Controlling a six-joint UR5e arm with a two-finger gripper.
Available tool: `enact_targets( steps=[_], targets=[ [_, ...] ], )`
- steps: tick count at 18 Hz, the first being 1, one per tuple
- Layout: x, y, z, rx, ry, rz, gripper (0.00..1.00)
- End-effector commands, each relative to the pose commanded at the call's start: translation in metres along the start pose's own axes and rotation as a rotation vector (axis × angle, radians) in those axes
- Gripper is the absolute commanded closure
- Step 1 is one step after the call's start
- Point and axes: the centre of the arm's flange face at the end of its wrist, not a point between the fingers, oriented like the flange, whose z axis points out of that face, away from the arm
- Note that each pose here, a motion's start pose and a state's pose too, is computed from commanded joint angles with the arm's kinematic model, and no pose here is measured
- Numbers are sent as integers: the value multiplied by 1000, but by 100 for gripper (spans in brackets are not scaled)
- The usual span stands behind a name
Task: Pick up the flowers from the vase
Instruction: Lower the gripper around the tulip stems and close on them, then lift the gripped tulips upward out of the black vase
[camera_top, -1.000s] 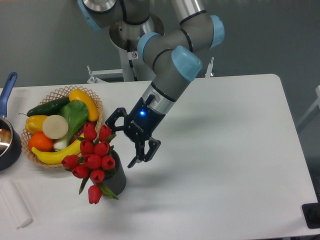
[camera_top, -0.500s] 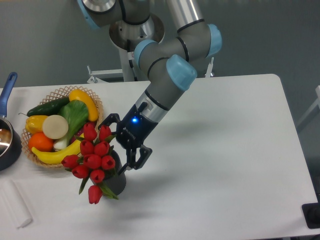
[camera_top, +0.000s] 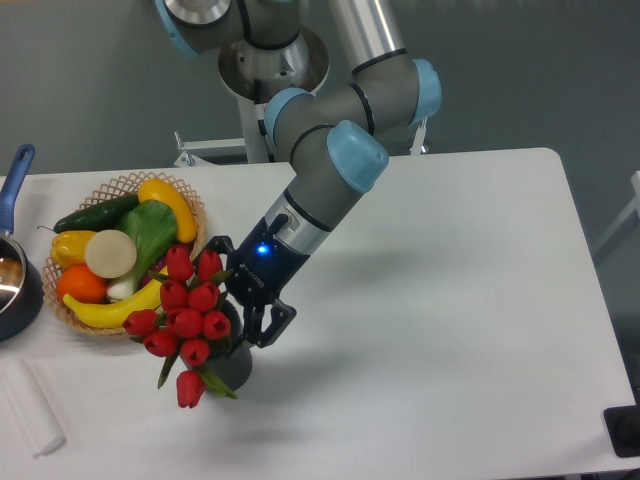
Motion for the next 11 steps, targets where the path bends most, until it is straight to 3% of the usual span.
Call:
enact_targets(
  steps=[7, 11],
  targets=[
    [1, -1, 0, 2, 1, 2, 58],
    [2, -4, -2, 6, -1, 5, 60]
  ],
)
